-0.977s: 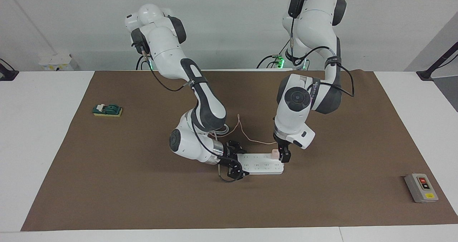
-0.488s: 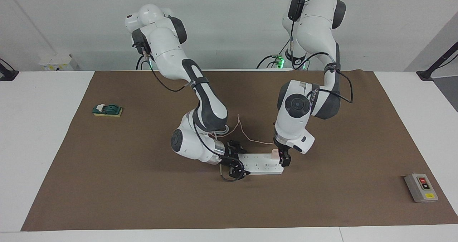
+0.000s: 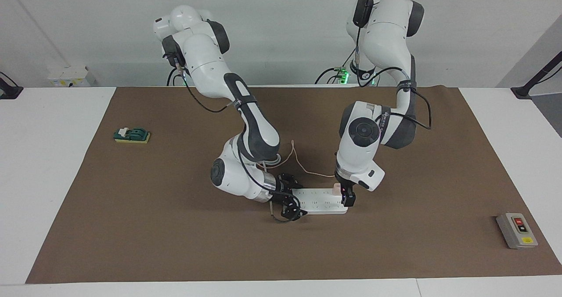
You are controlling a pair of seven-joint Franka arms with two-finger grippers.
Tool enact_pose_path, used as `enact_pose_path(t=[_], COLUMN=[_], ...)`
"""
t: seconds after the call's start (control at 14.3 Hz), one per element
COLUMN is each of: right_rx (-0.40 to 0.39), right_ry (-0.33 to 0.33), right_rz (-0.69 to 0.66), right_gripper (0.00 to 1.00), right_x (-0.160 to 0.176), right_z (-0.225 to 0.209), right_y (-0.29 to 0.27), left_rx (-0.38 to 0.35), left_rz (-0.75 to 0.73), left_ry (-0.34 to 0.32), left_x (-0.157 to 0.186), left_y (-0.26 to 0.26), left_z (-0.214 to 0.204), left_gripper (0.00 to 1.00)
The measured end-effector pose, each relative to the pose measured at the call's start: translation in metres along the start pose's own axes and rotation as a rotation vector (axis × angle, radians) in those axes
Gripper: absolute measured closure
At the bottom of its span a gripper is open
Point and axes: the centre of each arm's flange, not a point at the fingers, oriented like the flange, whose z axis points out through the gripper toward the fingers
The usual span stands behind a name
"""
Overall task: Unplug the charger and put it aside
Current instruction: 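Grasp the pink charger with the left gripper while the right gripper holds the strip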
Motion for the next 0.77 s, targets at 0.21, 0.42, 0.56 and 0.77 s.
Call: enact_pose_path(t=[0.21, 0.42, 0.56, 0.77], right_rx=[0.002, 0.018, 0.025, 0.025], right_ry=[0.001, 0.013, 0.017, 0.017], right_rz=[-0.003, -0.011, -0.010, -0.010], right_gripper=[0.00, 0.02, 0.06, 0.06], right_x=[0.000, -0.001, -0.002, -0.001], right_z=[0.001, 0.010, 0.012, 0.012], right_y=[0.000, 0.004, 0.005, 0.005], left_rx=[-0.016, -0.019, -0.019, -0.030], left_rz=[0.014, 0.016, 0.017, 0.026], left_ry=[-0.007, -0.009, -0.009, -0.012], left_x=[0.001, 0.001, 0.001, 0.002], left_y=[0.004, 0.006, 0.006, 0.007], left_z=[0.004, 0.011, 0.012, 0.011], left_gripper=[0.00, 0.00, 0.00, 0.00])
